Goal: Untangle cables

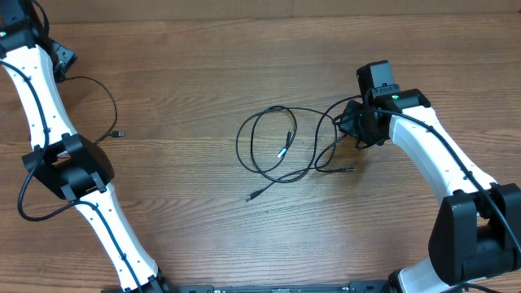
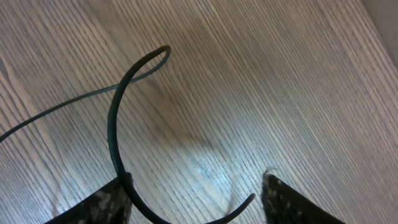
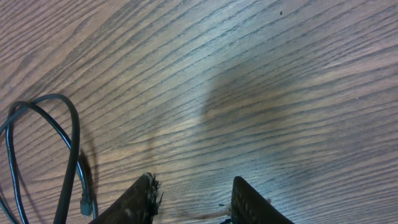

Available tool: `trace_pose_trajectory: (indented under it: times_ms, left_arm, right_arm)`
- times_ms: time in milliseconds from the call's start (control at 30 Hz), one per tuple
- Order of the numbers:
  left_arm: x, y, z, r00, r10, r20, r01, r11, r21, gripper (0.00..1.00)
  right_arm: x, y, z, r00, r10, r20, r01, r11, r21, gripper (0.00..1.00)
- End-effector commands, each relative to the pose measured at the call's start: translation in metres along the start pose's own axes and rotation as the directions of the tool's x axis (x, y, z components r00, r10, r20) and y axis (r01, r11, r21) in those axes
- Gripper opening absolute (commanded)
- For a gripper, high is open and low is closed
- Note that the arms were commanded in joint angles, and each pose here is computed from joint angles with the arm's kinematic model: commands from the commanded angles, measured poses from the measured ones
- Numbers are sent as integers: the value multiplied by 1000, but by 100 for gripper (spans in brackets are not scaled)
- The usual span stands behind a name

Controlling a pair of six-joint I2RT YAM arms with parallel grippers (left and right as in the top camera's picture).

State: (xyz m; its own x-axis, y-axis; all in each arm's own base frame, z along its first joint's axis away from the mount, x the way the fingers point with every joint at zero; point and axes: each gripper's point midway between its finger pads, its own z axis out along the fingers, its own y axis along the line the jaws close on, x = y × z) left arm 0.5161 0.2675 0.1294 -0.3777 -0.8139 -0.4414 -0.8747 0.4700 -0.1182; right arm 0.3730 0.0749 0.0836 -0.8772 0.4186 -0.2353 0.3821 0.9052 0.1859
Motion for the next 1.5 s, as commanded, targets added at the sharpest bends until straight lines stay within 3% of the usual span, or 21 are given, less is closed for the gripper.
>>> trace_pose_trajectory:
  times_ms: [0, 33, 67, 100, 300, 400, 500, 767, 900, 1100, 1200, 1267, 1467]
  left_arm:
    - [4, 10, 7, 1000, -9, -19, 8, 999, -37, 33]
    - [8, 13, 6, 999, -5, -33, 4, 999, -52, 14]
    - [10, 16, 6, 999, -4, -44, 1, 998, -64, 6]
    - [14, 21, 5, 998, -3, -63, -2, 997, -80, 4]
    - [7, 34, -50, 998, -34, -53, 29, 996, -80, 4]
    - [-8, 37, -103, 1000, -3, 16, 4, 999, -37, 4]
    - [-14, 67, -167, 995, -2, 100, 13, 995, -103, 4]
    - [-17, 72, -219, 957, 245, 158, -233, 968, -93, 4]
    - [-1, 90, -244, 950, 283, 131, -269, 956, -119, 4]
    - [61, 137, -260, 957, 288, -19, -287, 946, -150, 4]
    - [85, 182, -266, 985, 170, -23, -169, 945, -281, 4]
    - [83, 205, -262, 996, 58, 62, -30, 927, -374, 4]
    - [60, 184, -179, 991, 59, 121, -5, 914, -406, 4]
  right_arm:
    - [-3, 4, -6, 1000, -4, 14, 4, 1000, -17, 39]
    - [-3, 4, -6, 1000, -5, 14, 5, 1000, -17, 39]
    - [-3, 3, -6, 1000, -5, 14, 5, 1000, -17, 39]
    - [-3, 3, -6, 1000, -5, 13, 5, 1000, -16, 39]
    - [-3, 3, -6, 1000, -5, 11, 5, 1000, -15, 39]
    - [-2, 3, -6, 1000, -5, 11, 5, 1000, -14, 39]
    - [-3, 3, -6, 1000, -4, 11, 5, 1000, -15, 39]
    - [-2, 2, -6, 1000, -5, 8, 5, 1000, -12, 39]
    - [-2, 2, -6, 1000, -5, 8, 5, 1000, -12, 39]
    - [-2, 2, -6, 1000, -5, 7, 5, 1000, -12, 39]
    - [-2, 2, -6, 1000, -5, 7, 5, 1000, -12, 39]
    - [-2, 2, -6, 1000, -5, 8, 5, 1000, -12, 39]
    - [1, 1, -6, 1000, -5, -1, 5, 1000, -6, 39]
